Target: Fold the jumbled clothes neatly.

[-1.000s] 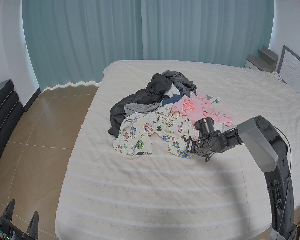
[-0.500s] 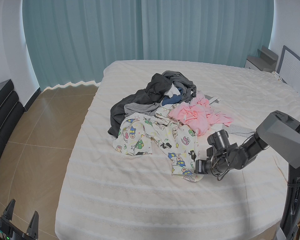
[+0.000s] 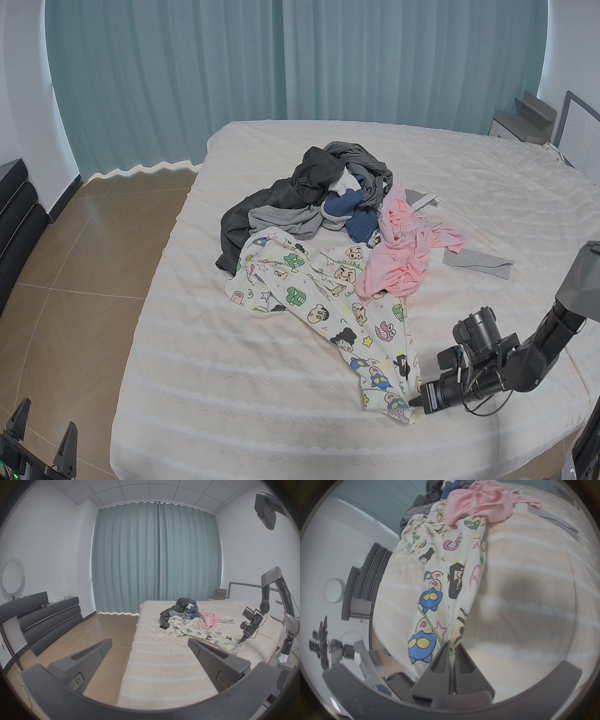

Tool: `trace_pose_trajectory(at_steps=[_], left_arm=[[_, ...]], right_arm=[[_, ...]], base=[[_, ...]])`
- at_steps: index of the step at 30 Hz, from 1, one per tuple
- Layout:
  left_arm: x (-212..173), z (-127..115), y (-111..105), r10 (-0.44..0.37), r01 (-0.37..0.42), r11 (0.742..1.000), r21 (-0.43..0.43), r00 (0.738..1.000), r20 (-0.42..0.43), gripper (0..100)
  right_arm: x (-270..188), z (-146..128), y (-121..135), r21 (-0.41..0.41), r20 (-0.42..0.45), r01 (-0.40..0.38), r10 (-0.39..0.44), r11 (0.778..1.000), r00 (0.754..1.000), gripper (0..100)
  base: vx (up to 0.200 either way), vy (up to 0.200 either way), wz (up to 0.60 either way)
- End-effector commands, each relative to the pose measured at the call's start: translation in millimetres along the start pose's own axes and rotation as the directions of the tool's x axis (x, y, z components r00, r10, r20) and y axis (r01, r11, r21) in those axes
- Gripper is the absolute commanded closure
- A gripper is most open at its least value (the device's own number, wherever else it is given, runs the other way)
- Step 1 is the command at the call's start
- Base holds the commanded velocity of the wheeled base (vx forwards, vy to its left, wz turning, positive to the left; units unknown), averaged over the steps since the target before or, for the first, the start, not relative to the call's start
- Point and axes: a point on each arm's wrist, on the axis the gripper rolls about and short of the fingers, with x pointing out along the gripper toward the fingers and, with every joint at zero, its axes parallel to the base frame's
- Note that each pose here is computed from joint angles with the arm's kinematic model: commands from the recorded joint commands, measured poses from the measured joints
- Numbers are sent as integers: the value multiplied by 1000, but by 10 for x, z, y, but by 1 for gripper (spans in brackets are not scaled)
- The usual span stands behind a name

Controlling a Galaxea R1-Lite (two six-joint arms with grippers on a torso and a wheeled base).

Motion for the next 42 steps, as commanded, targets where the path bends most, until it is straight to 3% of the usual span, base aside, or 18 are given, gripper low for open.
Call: trace_pose_trajectory(at_steps=[1,5,11,15,20,25,26,29,30,31,33,39,40,41,42], left_arm=[[0,-53,0,0,0,1000,0,1000,0,0],[0,-53,0,0,0,1000,0,1000,0,0],[0,-53,0,0,0,1000,0,1000,0,0],[0,-53,0,0,0,1000,1,1000,0,0],[0,-53,0,-1,1,1000,0,1000,0,0],[-2,-47,-2,-12,12,1000,1,1000,3,0],[-2,-47,-2,-12,12,1000,1,1000,3,0],[-1,-48,-9,-40,39,998,44,999,4,0],[-1,-48,-9,-43,42,998,46,999,4,0],[-1,-48,-17,-79,79,995,60,997,4,0],[-1,-48,-19,-87,87,994,66,996,4,0],[-3,-43,-22,-98,97,991,97,995,7,0],[-3,-43,-22,-98,97,991,97,995,7,0],[-3,-44,-22,-98,97,991,97,995,5,0],[-3,-44,-22,-98,97,991,97,995,5,0]], right_arm=[[-276,-404,52,-101,-54,-74,68,992,996,100],[-412,-643,84,-159,-99,-136,121,978,988,100],[-641,-794,169,-243,-73,-193,181,951,981,100],[-874,-854,234,-283,-14,-271,279,920,960,100],[-1111,-856,286,-339,93,-278,326,899,941,100],[-1399,-790,383,-386,227,-296,401,874,887,100],[-1399,-790,383,-386,227,-296,401,874,887,100],[-1617,-670,472,-425,326,-292,446,857,833,100],[-1627,-664,476,-428,330,-291,448,856,831,100],[-1725,-610,518,-448,368,-287,467,846,804,100],[-1766,-589,535,-454,379,-286,474,844,795,100],[-2123,-398,684,-503,451,-268,514,822,730,100],[-2123,-398,684,-503,451,-268,514,822,730,100],[-2243,-343,733,-521,472,-260,528,813,706,100],[-2243,-343,733,-521,472,-260,528,813,706,100]], base=[[0,0,0],[0,0,0],[0,0,0],[0,0,0],[0,0,0],[0,0,0],[0,0,0],[0,0,0],[0,0,0],[0,0,0],[0,0,0],[0,0,0],[0,0,0],[0,0,0],[0,0,0]])
